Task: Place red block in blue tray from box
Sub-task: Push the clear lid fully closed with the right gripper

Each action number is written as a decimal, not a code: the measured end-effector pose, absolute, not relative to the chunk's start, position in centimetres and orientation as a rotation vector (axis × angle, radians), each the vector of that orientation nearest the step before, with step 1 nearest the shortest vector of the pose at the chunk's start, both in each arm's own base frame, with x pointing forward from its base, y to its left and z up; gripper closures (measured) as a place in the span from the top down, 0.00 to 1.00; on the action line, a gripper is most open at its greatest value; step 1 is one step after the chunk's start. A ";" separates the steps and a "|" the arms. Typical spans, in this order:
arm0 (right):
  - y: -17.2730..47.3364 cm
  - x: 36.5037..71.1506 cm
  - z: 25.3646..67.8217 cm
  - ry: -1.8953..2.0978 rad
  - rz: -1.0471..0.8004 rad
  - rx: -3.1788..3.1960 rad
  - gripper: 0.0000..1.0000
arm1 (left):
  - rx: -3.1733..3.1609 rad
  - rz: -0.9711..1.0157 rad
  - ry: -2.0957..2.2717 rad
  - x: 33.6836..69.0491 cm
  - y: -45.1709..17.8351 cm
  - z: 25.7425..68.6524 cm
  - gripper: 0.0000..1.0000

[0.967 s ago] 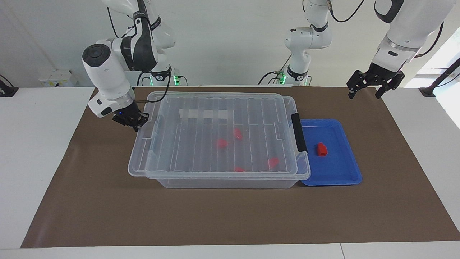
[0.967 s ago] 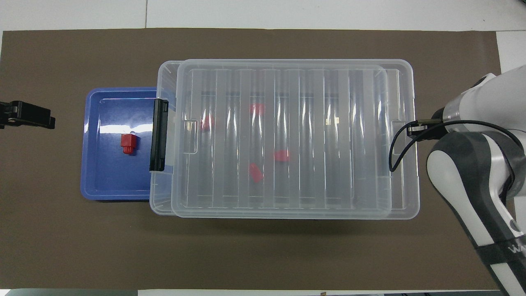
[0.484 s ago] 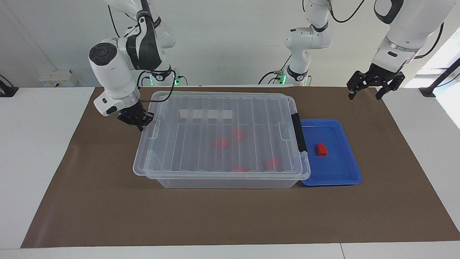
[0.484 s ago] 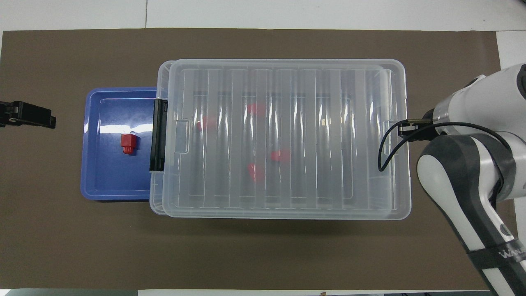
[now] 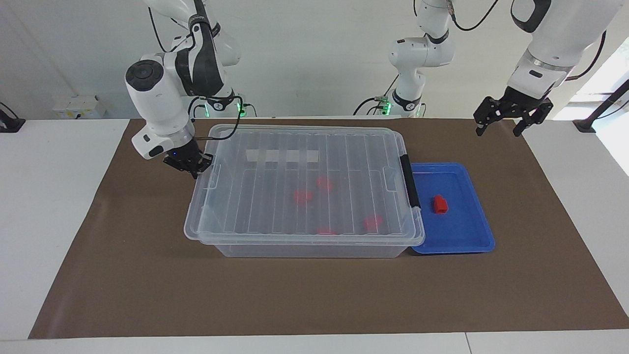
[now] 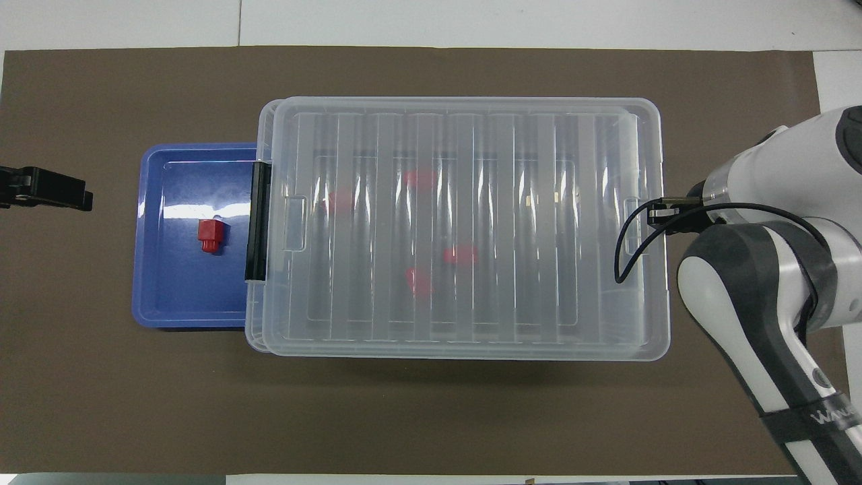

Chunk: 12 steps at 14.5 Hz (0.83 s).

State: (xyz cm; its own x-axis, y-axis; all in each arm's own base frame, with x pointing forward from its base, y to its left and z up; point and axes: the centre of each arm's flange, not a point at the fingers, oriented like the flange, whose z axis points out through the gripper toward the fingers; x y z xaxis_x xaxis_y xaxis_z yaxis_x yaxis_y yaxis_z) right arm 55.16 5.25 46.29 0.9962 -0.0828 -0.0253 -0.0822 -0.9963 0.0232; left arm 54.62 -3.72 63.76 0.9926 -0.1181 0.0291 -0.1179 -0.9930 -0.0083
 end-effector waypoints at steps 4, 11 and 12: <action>5.3 55.2 46.3 -0.126 -0.041 3.117 0.01 | -3.129 -0.046 0.182 54.6 -3.6 63.7 1.00; 5.8 55.1 46.3 -0.114 -0.040 3.117 0.01 | -3.130 -0.045 0.180 54.6 -3.5 63.7 1.00; 5.9 55.1 46.3 -0.111 -0.040 3.117 0.01 | -3.130 -0.045 0.180 54.6 -3.5 63.7 1.00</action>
